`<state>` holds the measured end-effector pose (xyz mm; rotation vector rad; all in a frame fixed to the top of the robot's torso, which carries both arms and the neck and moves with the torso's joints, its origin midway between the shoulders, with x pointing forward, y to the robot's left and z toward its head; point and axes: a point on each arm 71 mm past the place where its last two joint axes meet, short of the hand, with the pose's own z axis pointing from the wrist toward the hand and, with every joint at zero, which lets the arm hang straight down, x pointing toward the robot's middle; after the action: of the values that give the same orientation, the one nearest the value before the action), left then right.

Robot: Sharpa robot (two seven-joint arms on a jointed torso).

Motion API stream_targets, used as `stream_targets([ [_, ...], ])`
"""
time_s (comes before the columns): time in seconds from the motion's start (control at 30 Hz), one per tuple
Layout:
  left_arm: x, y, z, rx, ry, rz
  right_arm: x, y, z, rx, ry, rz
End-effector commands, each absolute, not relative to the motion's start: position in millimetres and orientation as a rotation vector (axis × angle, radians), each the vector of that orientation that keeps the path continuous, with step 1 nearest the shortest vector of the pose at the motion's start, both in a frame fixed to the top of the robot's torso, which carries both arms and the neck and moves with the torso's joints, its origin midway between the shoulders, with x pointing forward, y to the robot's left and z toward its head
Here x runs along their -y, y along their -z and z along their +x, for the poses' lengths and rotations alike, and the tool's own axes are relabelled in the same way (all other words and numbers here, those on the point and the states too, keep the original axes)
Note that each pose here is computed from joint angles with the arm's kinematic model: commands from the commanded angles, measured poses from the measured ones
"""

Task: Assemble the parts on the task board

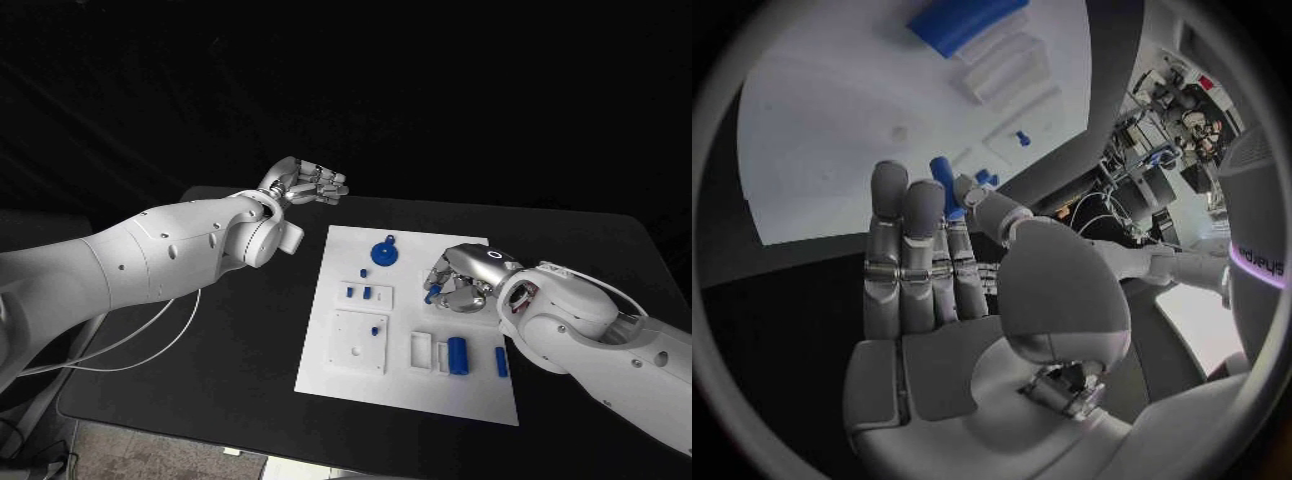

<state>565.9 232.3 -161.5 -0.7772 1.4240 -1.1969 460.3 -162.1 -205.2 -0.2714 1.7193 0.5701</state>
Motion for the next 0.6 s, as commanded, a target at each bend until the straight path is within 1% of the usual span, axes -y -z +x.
stream_targets([
  [0.03,-229.7,160.4,565.9,-1.425,1.216,-0.772,155,199,456,-1.702,-0.689,-0.222],
  [0.2,-229.0,160.5,566.1,-1.426,1.217,-0.771,146,193,451,-1.684,-0.749,-0.219],
  [0.4,-227.2,160.5,566.4,-1.427,1.219,-0.770,127,187,444,-1.652,-0.823,-0.237],
  [0.6,-223.1,160.7,566.7,-1.430,1.225,-0.767,104,192,435,-1.622,-0.860,-0.291],
])
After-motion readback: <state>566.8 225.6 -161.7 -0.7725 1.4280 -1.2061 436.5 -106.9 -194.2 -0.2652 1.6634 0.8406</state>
